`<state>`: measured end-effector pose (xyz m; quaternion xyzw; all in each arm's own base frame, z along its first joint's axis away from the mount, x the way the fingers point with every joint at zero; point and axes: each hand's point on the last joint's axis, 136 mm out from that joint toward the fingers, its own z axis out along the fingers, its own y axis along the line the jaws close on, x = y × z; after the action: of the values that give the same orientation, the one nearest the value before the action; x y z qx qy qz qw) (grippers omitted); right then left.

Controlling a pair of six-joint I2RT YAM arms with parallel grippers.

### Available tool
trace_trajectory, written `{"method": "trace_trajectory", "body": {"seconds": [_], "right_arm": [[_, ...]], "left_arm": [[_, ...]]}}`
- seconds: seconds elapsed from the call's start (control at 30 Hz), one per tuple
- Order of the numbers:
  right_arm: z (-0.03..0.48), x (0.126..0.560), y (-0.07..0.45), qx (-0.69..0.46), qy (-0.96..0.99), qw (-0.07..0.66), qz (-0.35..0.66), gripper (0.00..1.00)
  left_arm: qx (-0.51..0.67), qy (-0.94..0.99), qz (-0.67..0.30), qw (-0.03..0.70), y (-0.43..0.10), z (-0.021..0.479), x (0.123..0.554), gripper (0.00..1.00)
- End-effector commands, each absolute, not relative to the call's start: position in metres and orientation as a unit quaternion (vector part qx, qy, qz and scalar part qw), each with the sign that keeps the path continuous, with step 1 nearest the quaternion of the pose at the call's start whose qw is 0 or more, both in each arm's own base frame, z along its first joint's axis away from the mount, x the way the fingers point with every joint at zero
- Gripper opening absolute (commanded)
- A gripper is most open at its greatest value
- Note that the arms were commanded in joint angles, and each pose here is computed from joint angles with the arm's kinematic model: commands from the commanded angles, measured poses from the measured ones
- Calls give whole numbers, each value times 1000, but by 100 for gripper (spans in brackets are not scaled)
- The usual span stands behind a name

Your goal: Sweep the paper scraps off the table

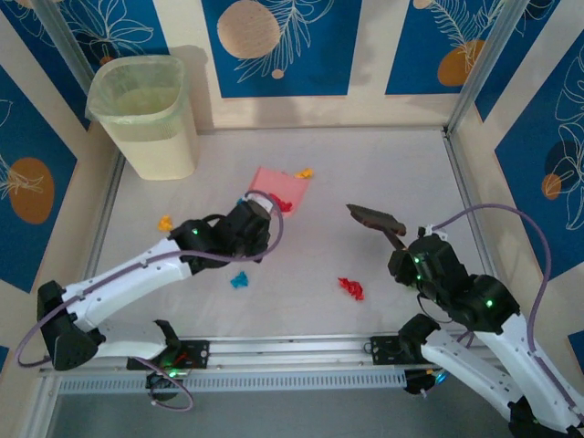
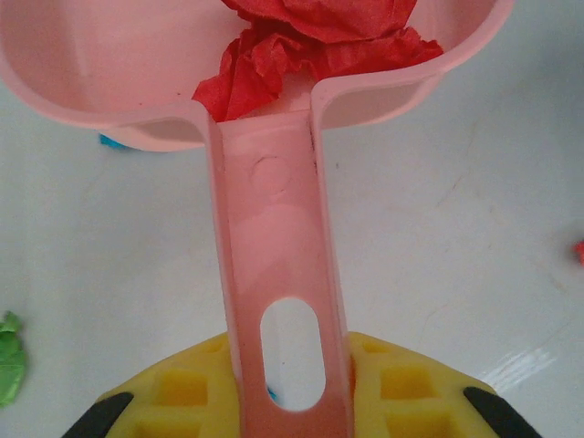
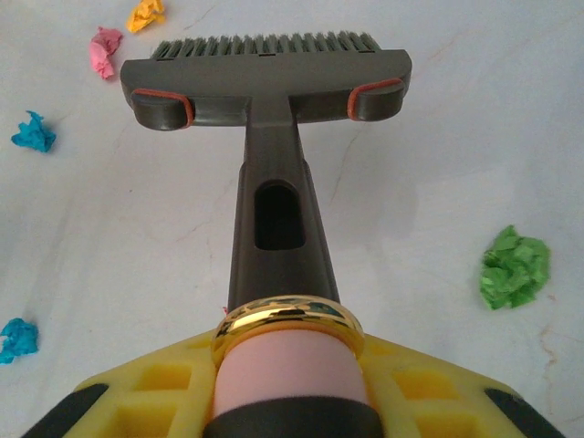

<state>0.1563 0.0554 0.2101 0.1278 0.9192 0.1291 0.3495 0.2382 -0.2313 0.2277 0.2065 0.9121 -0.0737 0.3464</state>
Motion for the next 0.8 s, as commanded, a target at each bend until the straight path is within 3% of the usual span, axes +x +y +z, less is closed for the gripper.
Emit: {"method": "trace_trajectory", "body": {"seconds": [0.0,0.5,0.77], "right_arm": [[210,166,78,126,910,349,185,0],[177,187,109,111,929,300,188,0],[168,191,114,110,938,276,180,0]], "left_arm": [[171,925,-42,336,-202,253,247,0],[16,929,-96,358,-126,382,330,0],[-77,910,-175,368,-86,414,379,0]]}}
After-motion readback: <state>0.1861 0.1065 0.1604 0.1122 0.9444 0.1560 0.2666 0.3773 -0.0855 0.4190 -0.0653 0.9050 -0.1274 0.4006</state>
